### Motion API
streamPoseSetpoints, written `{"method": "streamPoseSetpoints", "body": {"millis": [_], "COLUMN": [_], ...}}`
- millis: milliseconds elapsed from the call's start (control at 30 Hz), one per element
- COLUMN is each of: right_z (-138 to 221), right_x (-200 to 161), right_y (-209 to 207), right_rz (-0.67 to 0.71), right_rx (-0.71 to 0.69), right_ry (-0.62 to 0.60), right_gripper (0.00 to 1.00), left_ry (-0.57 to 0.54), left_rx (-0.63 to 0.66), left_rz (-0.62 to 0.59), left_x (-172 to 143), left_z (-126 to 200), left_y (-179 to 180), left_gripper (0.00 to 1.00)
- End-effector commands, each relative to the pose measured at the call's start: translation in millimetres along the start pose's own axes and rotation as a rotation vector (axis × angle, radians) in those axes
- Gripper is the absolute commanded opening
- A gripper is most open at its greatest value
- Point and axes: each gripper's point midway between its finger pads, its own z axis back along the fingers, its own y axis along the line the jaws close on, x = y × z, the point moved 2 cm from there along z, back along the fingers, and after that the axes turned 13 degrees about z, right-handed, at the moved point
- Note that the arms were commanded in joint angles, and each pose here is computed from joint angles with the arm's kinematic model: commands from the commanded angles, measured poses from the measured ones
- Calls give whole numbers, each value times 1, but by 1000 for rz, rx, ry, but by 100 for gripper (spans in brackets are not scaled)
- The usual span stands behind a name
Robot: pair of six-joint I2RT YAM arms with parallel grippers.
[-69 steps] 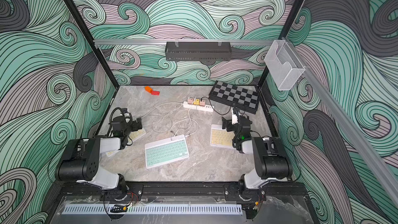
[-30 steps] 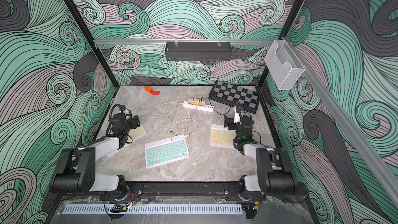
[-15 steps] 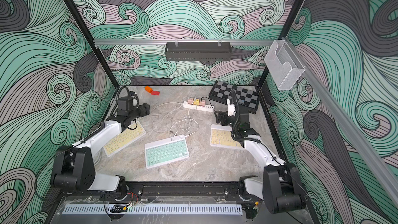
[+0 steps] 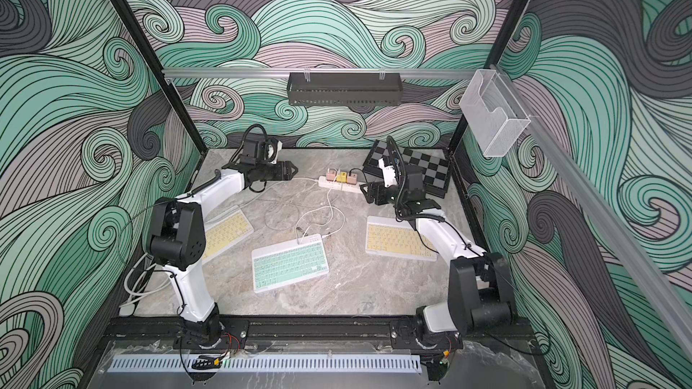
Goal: Unplug the wireless keyboard
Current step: Pick up the socket from the center of the board.
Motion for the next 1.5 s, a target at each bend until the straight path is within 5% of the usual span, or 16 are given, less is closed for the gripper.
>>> {"method": "streamPoseSetpoints", "body": {"millis": [0,367,567,833,1267,1467], "right_z": [-3,1,2,0,-2,-3], "right_x": [-8,-4,-3,-10,-15,-17], "right_y": [3,16,22,25,22,24], "right_rz": [12,-25,-44,-55,-60,-68], "right_rx": [18,85,123,139,124,135], "right_ry": [24,0,-5,15,27,35], "right_gripper": [83,84,84,84,85,85], "left_ry": [62,76,95,104,156,171], "left_rx": [-200,-490,-419,-546,-561,-642], "left_rz": [-94,-198,-251,-243,-265,-287], "left_x": [-3,-3,-7,-21,-41,-48], "left_z": [-17,-77,-110,-138,-120,-101], "left_y": [-39,-69,-67,-92,-91,-104], "left_gripper": [77,74,75,75,49,57]}}
